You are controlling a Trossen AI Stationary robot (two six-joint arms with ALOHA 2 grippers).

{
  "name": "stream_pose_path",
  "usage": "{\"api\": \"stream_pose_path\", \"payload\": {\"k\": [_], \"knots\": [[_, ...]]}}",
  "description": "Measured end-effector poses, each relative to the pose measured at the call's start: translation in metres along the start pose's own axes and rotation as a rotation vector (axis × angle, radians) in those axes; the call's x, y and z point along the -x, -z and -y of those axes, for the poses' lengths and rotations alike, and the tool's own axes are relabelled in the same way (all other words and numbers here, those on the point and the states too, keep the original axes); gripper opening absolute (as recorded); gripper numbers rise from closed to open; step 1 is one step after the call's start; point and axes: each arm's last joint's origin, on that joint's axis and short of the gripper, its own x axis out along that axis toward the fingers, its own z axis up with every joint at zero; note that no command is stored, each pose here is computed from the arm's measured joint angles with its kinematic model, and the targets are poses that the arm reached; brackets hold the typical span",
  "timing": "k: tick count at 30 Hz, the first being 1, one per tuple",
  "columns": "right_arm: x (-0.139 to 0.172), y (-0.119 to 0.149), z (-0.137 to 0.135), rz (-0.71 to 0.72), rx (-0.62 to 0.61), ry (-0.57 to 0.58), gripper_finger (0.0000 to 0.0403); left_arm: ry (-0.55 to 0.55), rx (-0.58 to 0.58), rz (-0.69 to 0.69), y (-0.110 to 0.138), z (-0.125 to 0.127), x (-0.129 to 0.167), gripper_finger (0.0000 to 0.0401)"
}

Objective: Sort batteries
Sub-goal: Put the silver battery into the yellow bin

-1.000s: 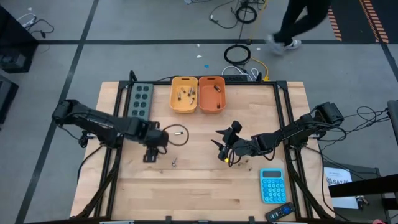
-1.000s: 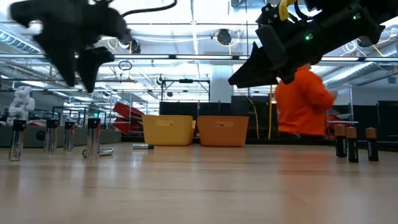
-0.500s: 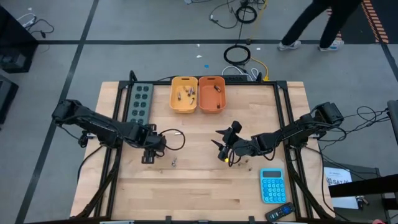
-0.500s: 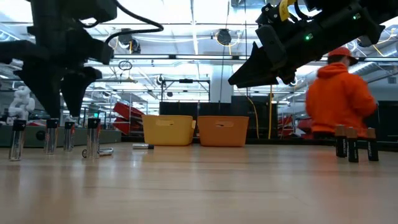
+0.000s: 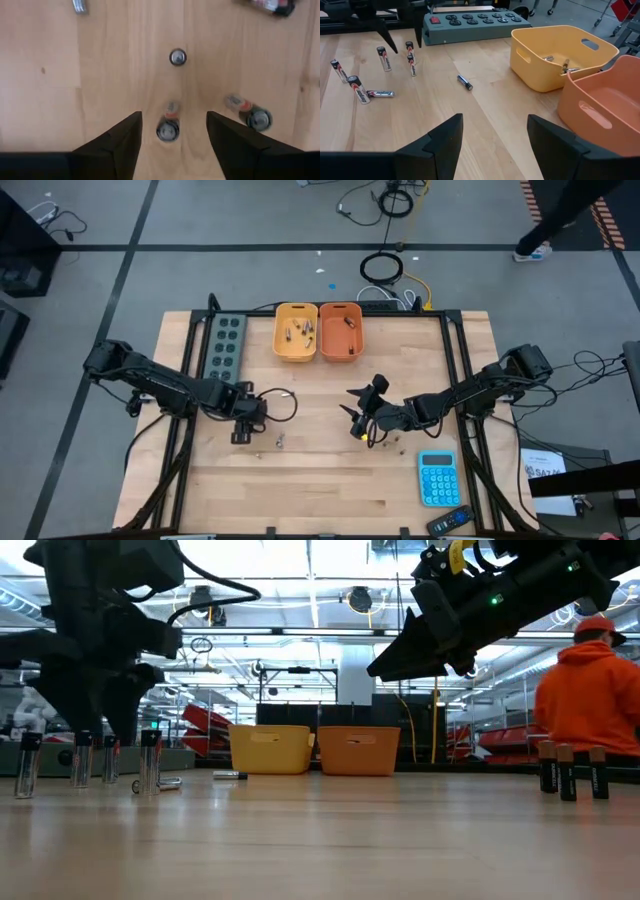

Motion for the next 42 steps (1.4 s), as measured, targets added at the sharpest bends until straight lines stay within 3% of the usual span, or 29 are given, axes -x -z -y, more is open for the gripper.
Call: {"api": "stream_pose_path", "payload": {"k": [3,8,9,17,20,24,29,35,37,39,42], "knots": [[0.0,0.0,0.0,0.0,0.0,0.0,0.0212,-0.012,-0.017,0.013,-0.001,0.0,-0.001,0.0181],[0.0,0.0,0.0,0.0,0.0,0.0,0.0212,0.008,-0.01,0.002,0.008,-0.002,-0.012,0.0062],[0.0,0.0,0.0,0.0,0.0,0.0,0.0212,0.012,-0.008,0.005,0.008,-0.002,-0.014,0.0053],[0.0,0.0,0.0,0.0,-0.001,0.0,0.0212,0.002,-0.091,0.03,-0.003,-0.003,0.001,0.0053],[0.0,0.0,0.0,0.0,-0.001,0.0,0.0212,-0.101,-0.113,0.06,-0.014,-0.011,0.025,0.0053],[0.0,0.0,0.0,0.001,-0.001,0.0,0.0212,-0.198,-0.098,0.215,-0.033,-0.03,0.062,0.0053],[0.0,-0.001,0.0,0.01,-0.003,-0.003,0.0212,-0.323,-0.014,0.351,-0.046,-0.075,0.075,0.0053],[0.0,-0.003,-0.001,0.021,0.004,-0.006,0.0212,-0.468,0.142,0.446,-0.057,-0.15,0.057,0.0053],[0.0,-0.002,-0.001,0.018,0.006,-0.006,0.0212,-0.452,0.186,0.518,-0.061,-0.169,0.053,0.0055],[0.0,-0.002,-0.001,0.016,0.008,-0.005,0.0212,-0.42,0.202,0.523,-0.06,-0.18,0.047,0.0089],[0.0,-0.001,0.0,0.01,0.013,-0.003,0.0212,-0.443,0.205,0.473,-0.06,-0.185,0.042,0.0179]]}}
